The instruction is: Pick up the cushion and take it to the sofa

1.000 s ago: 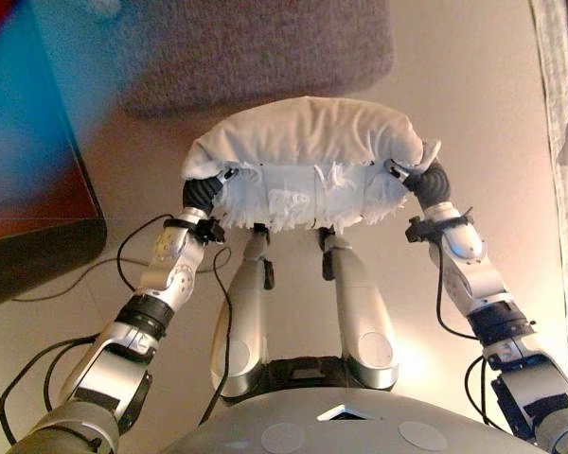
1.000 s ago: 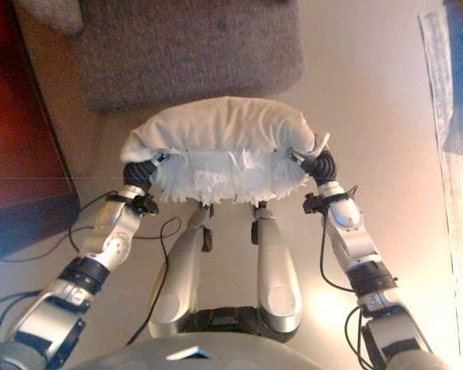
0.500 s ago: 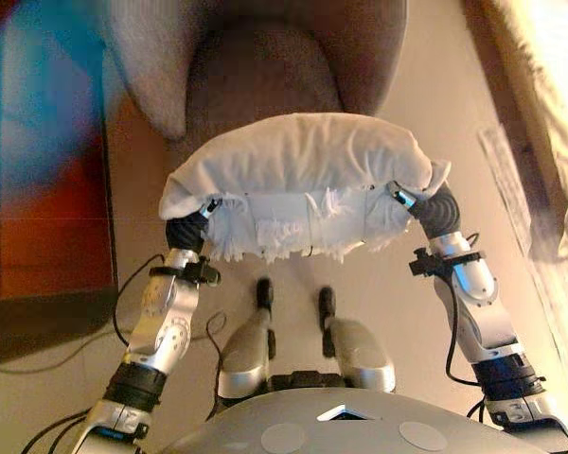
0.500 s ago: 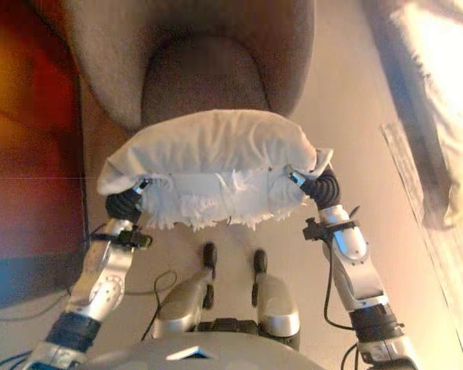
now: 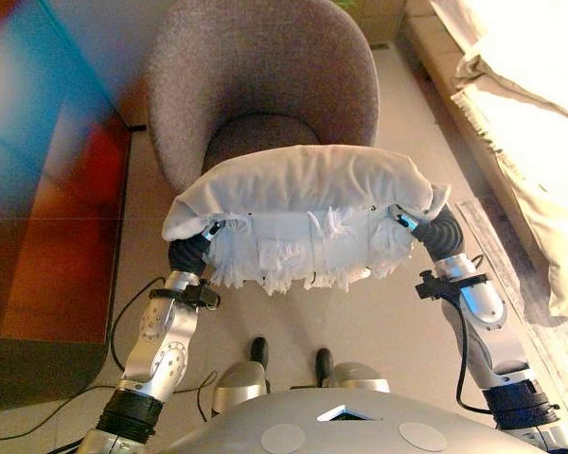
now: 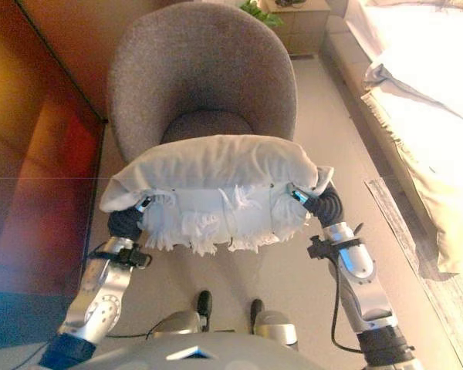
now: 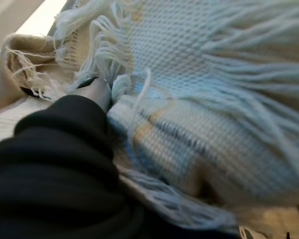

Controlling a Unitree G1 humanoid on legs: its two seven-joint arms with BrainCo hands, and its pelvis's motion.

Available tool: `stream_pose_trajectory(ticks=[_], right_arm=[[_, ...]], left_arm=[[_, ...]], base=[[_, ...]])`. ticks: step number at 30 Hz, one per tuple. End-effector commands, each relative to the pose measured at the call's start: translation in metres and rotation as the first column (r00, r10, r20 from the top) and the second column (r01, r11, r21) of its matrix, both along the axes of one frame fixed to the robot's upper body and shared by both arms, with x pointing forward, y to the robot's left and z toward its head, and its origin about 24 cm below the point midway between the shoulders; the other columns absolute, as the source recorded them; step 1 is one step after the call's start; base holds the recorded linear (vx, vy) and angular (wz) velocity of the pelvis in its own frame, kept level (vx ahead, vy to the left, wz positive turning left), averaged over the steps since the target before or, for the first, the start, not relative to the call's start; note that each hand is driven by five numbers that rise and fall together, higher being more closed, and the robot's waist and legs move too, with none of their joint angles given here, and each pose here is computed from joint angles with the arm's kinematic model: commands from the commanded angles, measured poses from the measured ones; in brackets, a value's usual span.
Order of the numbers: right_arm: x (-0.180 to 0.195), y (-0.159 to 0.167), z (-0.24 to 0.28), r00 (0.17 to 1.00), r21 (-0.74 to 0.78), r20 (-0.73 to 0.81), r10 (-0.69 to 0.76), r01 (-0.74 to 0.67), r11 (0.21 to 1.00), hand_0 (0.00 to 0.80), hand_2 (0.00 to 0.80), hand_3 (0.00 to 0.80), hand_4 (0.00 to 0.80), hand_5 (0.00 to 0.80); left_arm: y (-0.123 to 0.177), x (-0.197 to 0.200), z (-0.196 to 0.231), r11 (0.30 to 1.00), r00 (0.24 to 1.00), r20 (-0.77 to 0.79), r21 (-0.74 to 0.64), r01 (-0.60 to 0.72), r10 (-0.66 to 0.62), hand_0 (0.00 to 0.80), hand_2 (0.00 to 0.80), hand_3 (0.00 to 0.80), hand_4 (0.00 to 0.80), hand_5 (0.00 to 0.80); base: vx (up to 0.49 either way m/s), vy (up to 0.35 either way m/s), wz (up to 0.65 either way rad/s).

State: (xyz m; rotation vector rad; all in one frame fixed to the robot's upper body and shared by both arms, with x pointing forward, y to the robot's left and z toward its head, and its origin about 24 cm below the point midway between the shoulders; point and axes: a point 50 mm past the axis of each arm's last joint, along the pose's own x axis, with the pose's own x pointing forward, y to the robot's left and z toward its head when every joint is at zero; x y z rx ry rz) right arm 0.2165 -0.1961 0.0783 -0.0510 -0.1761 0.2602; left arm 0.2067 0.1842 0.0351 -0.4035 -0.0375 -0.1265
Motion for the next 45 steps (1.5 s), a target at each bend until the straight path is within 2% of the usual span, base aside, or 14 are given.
stream_pose_trajectory(ticks=[1, 16, 22, 32, 37, 45], right_arm=[[0.005, 0.022, 0.054, 0.955, 0.051, 0.270, 0.123, -0.142, 0.989, 0.800, 0.800, 0.800, 0.800, 0.800], [0.001, 0.027, 0.053, 0.941, 0.047, 0.298, 0.164, -0.185, 0.982, 0.800, 0.800, 0.800, 0.800, 0.800], [0.010, 0.044, 0.054, 0.933, 0.040, 0.318, 0.166, -0.188, 0.981, 0.800, 0.800, 0.800, 0.800, 0.800], [0.002, 0.040, 0.046, 0.946, 0.047, 0.264, 0.189, -0.208, 0.977, 0.800, 0.800, 0.800, 0.800, 0.800], [0.006, 0.039, 0.048, 0.946, 0.066, 0.265, 0.187, -0.211, 0.975, 0.800, 0.800, 0.800, 0.800, 0.800], [0.007, 0.052, 0.048, 0.947, 0.103, 0.288, 0.143, -0.179, 0.978, 0.800, 0.800, 0.800, 0.800, 0.800]], left_arm=[[-0.015, 0.019, 0.068, 0.996, 0.929, 0.367, -0.053, 0.072, -0.048, 0.800, 0.800, 0.800, 0.800, 0.800], [-0.007, 0.018, 0.068, 0.998, 0.927, 0.376, -0.064, 0.018, 0.007, 0.800, 0.800, 0.800, 0.800, 0.800], [-0.009, 0.020, 0.071, 0.997, 0.916, 0.401, -0.073, 0.001, 0.028, 0.800, 0.800, 0.800, 0.800, 0.800], [-0.009, 0.008, 0.061, 0.994, 0.932, 0.358, -0.106, -0.029, 0.065, 0.800, 0.800, 0.800, 0.800, 0.800], [-0.009, 0.015, 0.064, 0.994, 0.933, 0.353, -0.102, -0.040, 0.074, 0.800, 0.800, 0.800, 0.800, 0.800], [-0.010, 0.023, 0.070, 0.999, 0.933, 0.359, -0.042, -0.008, 0.022, 0.800, 0.800, 0.800, 0.800, 0.800]], base=[[-0.013, -0.112, 0.00], [-0.008, -0.155, -0.05], [0.157, -0.010, -0.15], [0.535, 0.107, -0.31], [0.720, 0.249, -0.26], [0.557, 0.160, 0.00]])
